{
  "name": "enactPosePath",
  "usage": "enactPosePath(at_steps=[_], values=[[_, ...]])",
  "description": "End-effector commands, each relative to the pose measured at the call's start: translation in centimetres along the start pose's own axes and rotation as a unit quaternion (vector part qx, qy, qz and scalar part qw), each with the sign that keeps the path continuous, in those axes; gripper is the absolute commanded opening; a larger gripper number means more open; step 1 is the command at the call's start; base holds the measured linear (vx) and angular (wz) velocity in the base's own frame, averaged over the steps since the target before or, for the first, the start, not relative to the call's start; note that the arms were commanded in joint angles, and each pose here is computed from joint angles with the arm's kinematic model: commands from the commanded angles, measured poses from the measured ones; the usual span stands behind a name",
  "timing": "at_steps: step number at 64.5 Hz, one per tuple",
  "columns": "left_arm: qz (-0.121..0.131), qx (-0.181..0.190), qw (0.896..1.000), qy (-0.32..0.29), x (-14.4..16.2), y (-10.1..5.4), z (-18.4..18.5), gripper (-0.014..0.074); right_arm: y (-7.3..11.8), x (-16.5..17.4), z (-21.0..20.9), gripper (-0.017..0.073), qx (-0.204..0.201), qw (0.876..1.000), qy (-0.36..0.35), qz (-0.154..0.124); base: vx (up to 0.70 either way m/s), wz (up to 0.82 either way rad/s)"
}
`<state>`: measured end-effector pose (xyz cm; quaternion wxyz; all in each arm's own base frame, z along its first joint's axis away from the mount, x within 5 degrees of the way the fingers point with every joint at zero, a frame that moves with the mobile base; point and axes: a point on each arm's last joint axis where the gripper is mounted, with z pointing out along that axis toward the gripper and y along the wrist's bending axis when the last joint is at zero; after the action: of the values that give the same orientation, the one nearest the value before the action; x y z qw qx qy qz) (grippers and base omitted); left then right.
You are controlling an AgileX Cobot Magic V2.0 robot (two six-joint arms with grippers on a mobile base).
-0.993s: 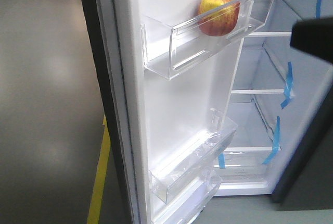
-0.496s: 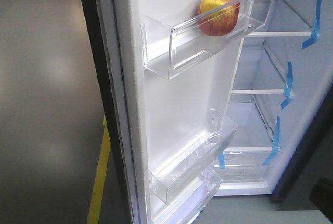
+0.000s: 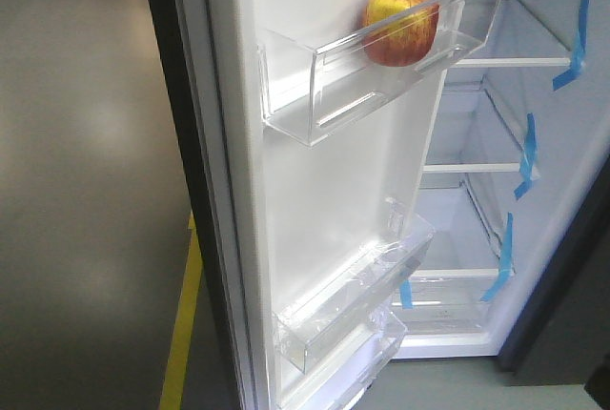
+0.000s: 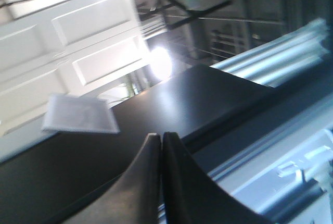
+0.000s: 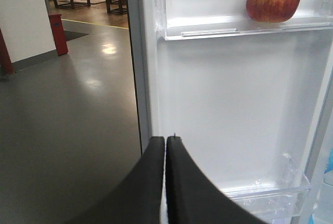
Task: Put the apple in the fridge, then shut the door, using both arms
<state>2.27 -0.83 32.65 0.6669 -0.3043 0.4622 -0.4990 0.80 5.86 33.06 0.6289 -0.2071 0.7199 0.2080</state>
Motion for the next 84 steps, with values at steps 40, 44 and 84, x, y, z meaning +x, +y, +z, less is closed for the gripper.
enactPosePath(at_steps=[40,44,84], values=[[0.181,-0.027,0.956,0.228,-0.8,-3.8,28.1,-0.0006,0.1,-0.7,0.0,-0.0003,-0.006,1.000,-0.013,0.004,0.00,0.00],[0.171,-0.025,0.957,0.233,-0.7,-3.3,30.3,-0.0006,0.2,-0.6,0.0,-0.0003,-0.013,1.000,-0.006,0.004,0.00,0.00],[-0.018,0.096,0.920,0.380,3.0,1.8,39.4,0.0280,0.5,-0.3,0.0,0.0279,-0.030,0.999,0.012,0.005,0.00,0.00]])
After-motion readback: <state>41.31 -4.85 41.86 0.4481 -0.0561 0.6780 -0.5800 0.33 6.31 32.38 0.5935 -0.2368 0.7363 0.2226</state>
